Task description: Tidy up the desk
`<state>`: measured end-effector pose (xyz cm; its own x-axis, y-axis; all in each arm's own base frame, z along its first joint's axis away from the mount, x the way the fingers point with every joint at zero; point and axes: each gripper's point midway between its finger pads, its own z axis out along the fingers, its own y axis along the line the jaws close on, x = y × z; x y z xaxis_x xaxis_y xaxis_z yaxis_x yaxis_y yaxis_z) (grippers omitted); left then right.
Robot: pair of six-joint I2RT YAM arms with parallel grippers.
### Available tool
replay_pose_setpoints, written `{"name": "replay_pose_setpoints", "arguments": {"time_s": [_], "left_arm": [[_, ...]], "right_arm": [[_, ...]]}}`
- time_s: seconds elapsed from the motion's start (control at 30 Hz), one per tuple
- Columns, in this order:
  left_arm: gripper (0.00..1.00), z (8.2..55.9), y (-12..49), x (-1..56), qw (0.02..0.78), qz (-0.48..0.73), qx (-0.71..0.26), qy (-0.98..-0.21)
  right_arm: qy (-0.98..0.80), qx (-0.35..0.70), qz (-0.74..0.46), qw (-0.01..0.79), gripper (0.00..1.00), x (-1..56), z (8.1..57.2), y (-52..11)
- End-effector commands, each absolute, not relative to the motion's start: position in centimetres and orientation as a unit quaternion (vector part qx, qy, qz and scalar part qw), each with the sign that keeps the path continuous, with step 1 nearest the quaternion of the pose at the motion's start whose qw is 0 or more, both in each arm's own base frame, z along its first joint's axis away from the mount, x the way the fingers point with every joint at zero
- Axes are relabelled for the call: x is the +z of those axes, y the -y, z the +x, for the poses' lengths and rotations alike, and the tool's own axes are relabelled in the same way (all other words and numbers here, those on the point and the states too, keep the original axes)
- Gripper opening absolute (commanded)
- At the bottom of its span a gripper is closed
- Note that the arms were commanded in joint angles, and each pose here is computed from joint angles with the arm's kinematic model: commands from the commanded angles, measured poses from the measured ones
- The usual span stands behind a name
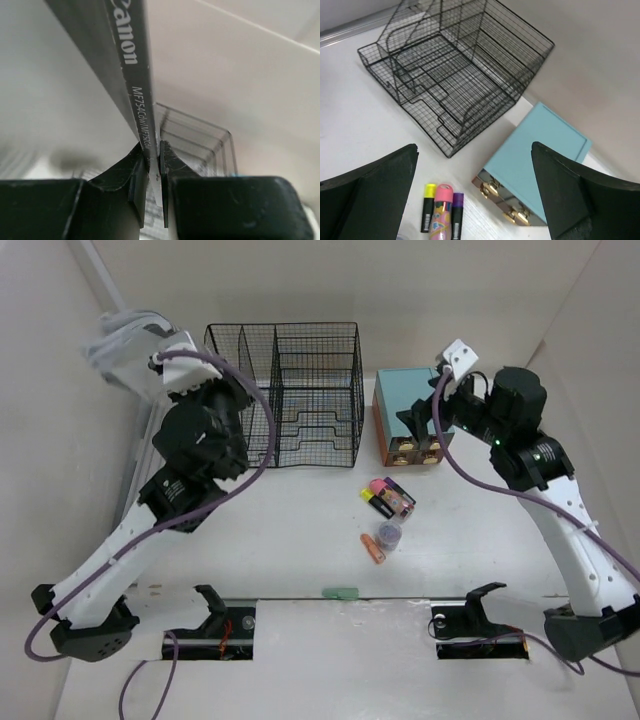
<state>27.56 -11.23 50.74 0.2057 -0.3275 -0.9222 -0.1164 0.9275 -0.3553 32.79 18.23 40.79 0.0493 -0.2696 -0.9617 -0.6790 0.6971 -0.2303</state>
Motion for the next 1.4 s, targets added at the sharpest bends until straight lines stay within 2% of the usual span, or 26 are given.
{"name": "replay_pose_setpoints", "arguments": {"time_s": [0.0, 0.13, 0.17, 0.2, 0.4, 0.43, 0.7, 1.1, 1.2, 1.37], "left_arm": [[0.00, 28.5, 8.4, 55.9, 0.787, -0.212, -0.043, -0.578], [0.00, 34.5, 8.3, 55.2, 0.779, -0.203, 0.001, -0.594], [0.00, 34.5, 7.4, 56.4, 0.786, -0.213, -0.009, -0.580], [0.00, 36.9, 6.9, 54.9, 0.775, -0.207, 0.016, -0.597], [0.00, 43.2, 5.8, 54.8, 0.765, -0.177, -0.015, -0.619], [0.00, 45.1, 5.7, 53.1, 0.751, -0.164, -0.006, -0.639], [0.00, 50.4, 7.4, 47.7, 0.717, -0.117, -0.023, -0.687], [0.00, 51.5, 9.6, 41.6, 0.679, -0.073, -0.039, -0.729], [0.00, 50.5, 11.5, 42.4, 0.688, -0.054, -0.045, -0.722], [0.00, 47.8, 12.8, 47.6, 0.720, -0.049, -0.060, -0.690]], "right_arm": [[-0.654, 0.173, -0.309, 0.668, 1.00, 42.1, 32.5, -16.5], [-0.654, 0.187, -0.296, 0.671, 1.00, 40.5, 31.7, -15.4], [-0.651, 0.189, -0.298, 0.672, 1.00, 40.4, 31.6, -15.3], [-0.657, 0.194, -0.295, 0.666, 1.00, 39.4, 31.2, -15.3], [-0.671, 0.218, -0.289, 0.647, 1.00, 36.3, 31.5, -14.4], [-0.669, 0.221, -0.292, 0.647, 1.00, 36.2, 31.5, -14.5], [-0.680, 0.229, -0.292, 0.632, 1.00, 34.6, 31.7, -14.6], [-0.678, 0.227, -0.301, 0.630, 1.00, 34.2, 31.6, -14.7], [-0.678, 0.227, -0.301, 0.630, 1.00, 34.2, 31.6, -14.7], [-0.681, 0.228, -0.301, 0.627, 1.00, 33.8, 31.6, -14.7]]}}
